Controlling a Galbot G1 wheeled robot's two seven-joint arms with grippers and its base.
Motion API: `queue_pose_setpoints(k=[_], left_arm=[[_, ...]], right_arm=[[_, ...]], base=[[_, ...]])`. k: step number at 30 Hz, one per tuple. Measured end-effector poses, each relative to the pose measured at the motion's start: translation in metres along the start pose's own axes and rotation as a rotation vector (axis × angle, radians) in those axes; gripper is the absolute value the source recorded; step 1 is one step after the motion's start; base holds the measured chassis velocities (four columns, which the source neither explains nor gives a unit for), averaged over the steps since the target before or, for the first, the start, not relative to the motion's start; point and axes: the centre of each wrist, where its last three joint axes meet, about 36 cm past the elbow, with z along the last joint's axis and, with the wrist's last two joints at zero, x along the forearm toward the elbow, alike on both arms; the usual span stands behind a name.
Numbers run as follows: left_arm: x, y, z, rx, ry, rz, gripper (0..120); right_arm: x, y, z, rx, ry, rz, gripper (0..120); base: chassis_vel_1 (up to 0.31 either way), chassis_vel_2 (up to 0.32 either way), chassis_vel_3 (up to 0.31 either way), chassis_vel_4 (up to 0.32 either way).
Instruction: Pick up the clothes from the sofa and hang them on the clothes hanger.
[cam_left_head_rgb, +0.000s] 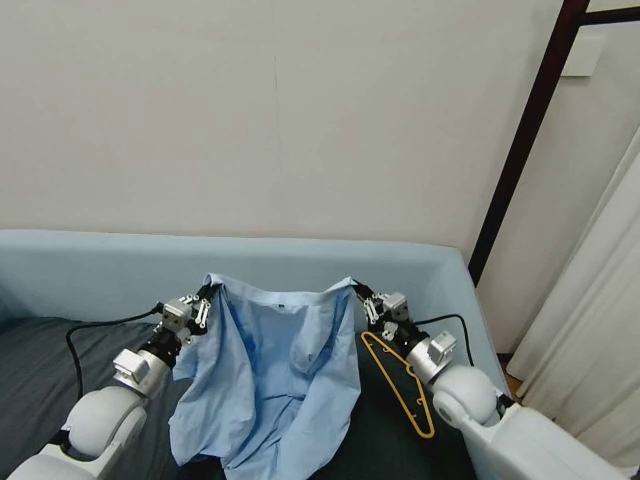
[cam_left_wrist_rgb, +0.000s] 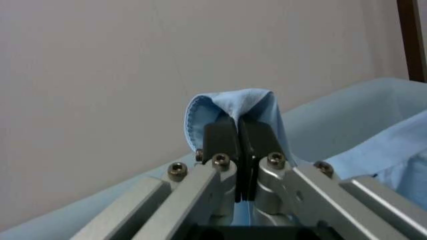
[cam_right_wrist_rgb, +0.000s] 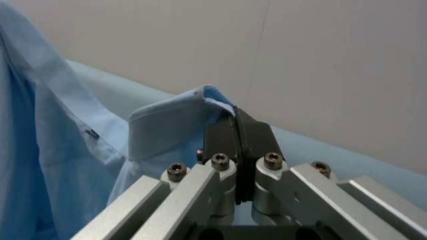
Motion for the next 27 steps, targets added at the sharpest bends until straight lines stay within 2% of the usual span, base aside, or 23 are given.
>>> queue_pose_setpoints(k=[8,11,12,15,18,19,21,24,25,26,27], left_arm=[[-0.002,0.006,-0.013,-0.042,-0.063,0.04,0],[-0.002,0.007,-0.016,-0.045,-0.076,0.05,0],[-0.002,0.007,-0.016,-0.045,-0.076,0.05,0],[-0.002,0.01,-0.019,-0.046,-0.086,0.067,0],[-0.003,0.013,-0.022,-0.054,-0.091,0.077,0],[-0.003,0.013,-0.022,-0.054,-0.091,0.077,0],[-0.002,0.013,-0.024,-0.056,-0.093,0.079,0],[-0.001,0.013,-0.024,-0.055,-0.092,0.08,0],[-0.001,0.012,-0.024,-0.055,-0.09,0.081,0],[0.001,0.012,-0.023,-0.054,-0.083,0.081,0],[0.001,0.012,-0.023,-0.054,-0.083,0.081,0]], right_arm=[[0.032,0.02,0.025,-0.021,0.12,0.03,0],[0.042,0.023,0.032,-0.044,0.178,0.035,12],[0.042,0.023,0.032,-0.044,0.178,0.035,12],[0.051,0.022,0.039,-0.055,0.263,0.06,23],[0.062,0.021,0.052,0.011,0.443,0.171,36],[0.062,0.021,0.052,0.011,0.443,0.171,36],[0.068,0.018,0.062,0.037,0.563,0.242,47],[0.069,0.015,0.067,0.03,0.591,0.264,52],[0.07,0.012,0.071,0.018,0.6,0.274,56],[0.072,0.004,0.078,-0.002,0.608,0.27,67],[0.072,0.004,0.078,-0.002,0.608,0.27,67]], base=[[0.0,0.0,0.0,0.0],[0.0,0.0,0.0,0.0],[0.0,0.0,0.0,0.0],[0.0,0.0,0.0,0.0],[0.0,0.0,0.0,0.0],[0.0,0.0,0.0,0.0],[0.0,0.0,0.0,0.0],[0.0,0.0,0.0,0.0],[0.0,0.0,0.0,0.0],[0.0,0.0,0.0,0.0],[0.0,0.0,0.0,0.0]])
